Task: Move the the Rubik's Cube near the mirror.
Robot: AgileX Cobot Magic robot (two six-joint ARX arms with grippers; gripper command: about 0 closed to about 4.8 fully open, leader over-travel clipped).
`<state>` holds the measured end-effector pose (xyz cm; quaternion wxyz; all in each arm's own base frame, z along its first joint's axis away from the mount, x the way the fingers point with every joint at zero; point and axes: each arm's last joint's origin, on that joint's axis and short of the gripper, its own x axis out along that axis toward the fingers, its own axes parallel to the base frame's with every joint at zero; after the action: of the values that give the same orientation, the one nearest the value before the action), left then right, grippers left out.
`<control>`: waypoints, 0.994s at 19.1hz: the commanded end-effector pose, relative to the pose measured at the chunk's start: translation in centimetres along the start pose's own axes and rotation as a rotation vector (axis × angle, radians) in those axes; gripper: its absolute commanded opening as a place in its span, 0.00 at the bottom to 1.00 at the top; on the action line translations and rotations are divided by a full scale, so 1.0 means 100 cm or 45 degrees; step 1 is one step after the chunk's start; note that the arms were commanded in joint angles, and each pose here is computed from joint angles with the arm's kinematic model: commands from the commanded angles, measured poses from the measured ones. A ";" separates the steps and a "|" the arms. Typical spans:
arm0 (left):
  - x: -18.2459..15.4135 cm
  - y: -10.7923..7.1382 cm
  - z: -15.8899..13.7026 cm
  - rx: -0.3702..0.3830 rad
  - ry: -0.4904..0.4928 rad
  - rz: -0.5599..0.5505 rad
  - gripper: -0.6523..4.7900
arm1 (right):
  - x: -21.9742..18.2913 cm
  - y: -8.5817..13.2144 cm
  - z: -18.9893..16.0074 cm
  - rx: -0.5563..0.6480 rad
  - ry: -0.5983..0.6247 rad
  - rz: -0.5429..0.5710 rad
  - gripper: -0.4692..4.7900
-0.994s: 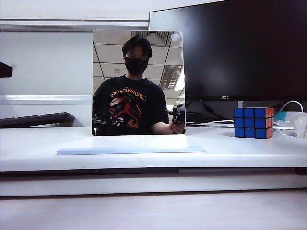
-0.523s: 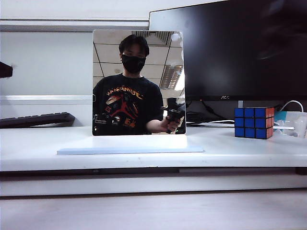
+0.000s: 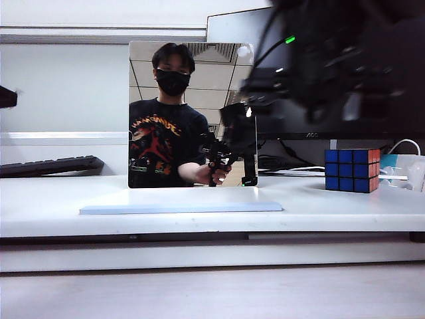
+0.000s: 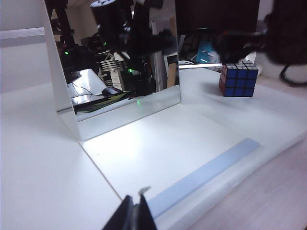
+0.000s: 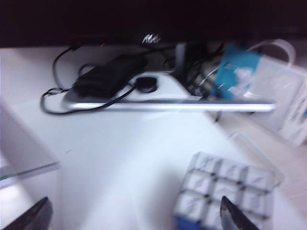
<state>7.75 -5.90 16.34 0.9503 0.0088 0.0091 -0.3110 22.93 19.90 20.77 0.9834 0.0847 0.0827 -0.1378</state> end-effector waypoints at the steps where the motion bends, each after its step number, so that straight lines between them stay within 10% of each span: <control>1: 0.000 0.000 0.001 0.005 -0.009 -0.006 0.16 | 0.002 0.004 -0.001 0.065 -0.055 -0.107 1.00; 16: 0.000 0.000 0.001 0.005 -0.009 -0.007 0.16 | 0.054 -0.030 -0.036 0.129 0.108 -0.333 1.00; 19: 0.000 0.000 0.001 0.005 -0.009 -0.007 0.16 | 0.059 -0.033 -0.036 0.140 0.104 -0.350 0.61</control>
<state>7.75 -5.90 16.34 0.9503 0.0088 0.0091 -0.3112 26.97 16.01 15.42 0.9455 0.1249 0.1341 -0.2693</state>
